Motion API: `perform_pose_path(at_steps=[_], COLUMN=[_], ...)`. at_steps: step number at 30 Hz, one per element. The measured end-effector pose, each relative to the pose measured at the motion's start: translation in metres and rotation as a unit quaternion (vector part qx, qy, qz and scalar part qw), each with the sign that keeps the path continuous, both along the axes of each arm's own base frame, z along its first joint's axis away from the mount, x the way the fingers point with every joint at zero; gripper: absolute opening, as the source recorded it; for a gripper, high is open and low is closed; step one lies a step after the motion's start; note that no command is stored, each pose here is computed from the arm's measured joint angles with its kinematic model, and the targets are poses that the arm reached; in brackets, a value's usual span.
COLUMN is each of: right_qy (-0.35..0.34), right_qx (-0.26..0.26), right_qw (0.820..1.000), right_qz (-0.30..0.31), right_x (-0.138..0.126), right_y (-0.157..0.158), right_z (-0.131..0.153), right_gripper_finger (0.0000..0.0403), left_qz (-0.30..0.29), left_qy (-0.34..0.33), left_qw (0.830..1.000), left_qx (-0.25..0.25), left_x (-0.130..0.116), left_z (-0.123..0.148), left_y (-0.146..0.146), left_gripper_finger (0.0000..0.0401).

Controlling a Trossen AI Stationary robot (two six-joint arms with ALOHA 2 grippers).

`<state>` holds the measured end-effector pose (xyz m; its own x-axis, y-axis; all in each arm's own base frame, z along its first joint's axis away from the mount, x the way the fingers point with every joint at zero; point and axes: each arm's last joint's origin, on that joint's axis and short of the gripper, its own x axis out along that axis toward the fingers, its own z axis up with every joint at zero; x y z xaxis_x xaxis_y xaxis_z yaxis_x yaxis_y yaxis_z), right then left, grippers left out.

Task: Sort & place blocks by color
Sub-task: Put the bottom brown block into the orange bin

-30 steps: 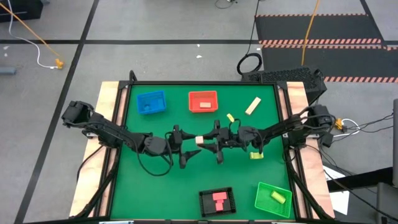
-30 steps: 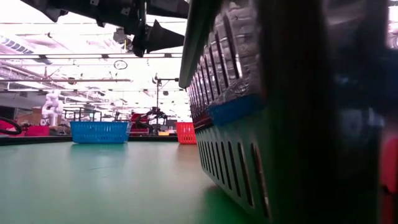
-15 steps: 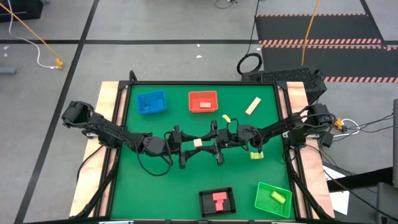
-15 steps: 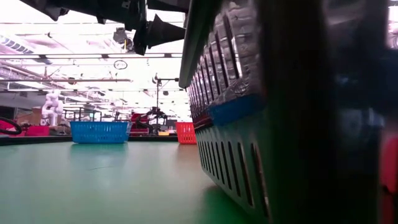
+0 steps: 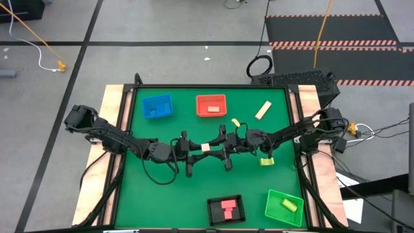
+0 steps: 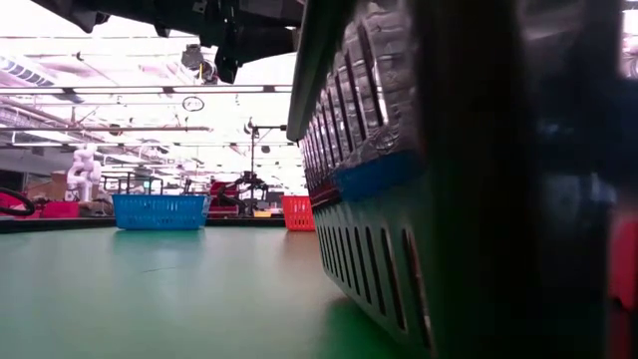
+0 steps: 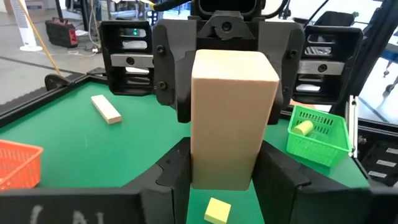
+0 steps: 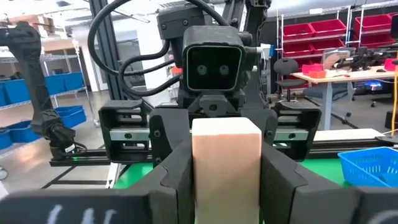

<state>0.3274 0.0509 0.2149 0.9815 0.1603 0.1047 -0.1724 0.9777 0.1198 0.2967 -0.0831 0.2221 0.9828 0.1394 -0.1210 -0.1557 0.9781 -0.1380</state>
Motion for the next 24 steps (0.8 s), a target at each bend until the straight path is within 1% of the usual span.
perform_pose_path(at_steps=[2,7,9,11,13,16,20,22,24], right_qy=[0.005,0.009,0.015,0.036,0.071,0.149,0.237,0.265,0.293], right_qx=[-0.003,-0.003,-0.004,-0.007,0.001,0.022,0.072,0.115,0.163], right_qw=[1.000,1.000,1.000,0.999,0.997,0.986,0.959,0.944,0.924], right_qz=[-0.002,0.001,0.001,-0.001,-0.015,-0.071,-0.137,-0.158,-0.182], right_x=[0.000,0.000,-0.002,-0.004,-0.010,-0.022,-0.046,-0.057,-0.068], right_y=[0.000,0.001,0.000,0.000,-0.002,-0.008,-0.015,-0.018,-0.021], right_z=[-0.001,-0.002,0.000,0.002,0.005,0.008,0.014,0.017,0.019], right_gripper_finger=[0.0148,0.0260,0.0293,0.0317,0.0332,0.0340,0.0339,0.0339,0.0338], left_qz=[0.001,0.004,0.005,0.004,0.004,0.010,0.033,0.053,0.077], left_qy=[0.001,0.000,0.000,0.002,0.003,0.005,0.008,0.013,0.019], left_qw=[1.000,1.000,1.000,1.000,1.000,1.000,0.999,0.997,0.995], left_qx=[0.000,-0.005,-0.005,-0.009,-0.016,-0.022,-0.040,-0.047,-0.060], left_x=[0.000,0.000,0.000,0.000,0.000,0.001,0.003,0.006,0.007], left_z=[0.000,0.000,0.000,-0.001,-0.001,-0.001,-0.003,-0.004,-0.006], left_y=[0.000,0.001,0.001,0.001,0.001,0.003,0.016,0.028,0.041], left_gripper_finger=[0.0132,0.0132,0.0132,0.0132,0.0132,0.0132,0.0132,0.0132,0.0132])
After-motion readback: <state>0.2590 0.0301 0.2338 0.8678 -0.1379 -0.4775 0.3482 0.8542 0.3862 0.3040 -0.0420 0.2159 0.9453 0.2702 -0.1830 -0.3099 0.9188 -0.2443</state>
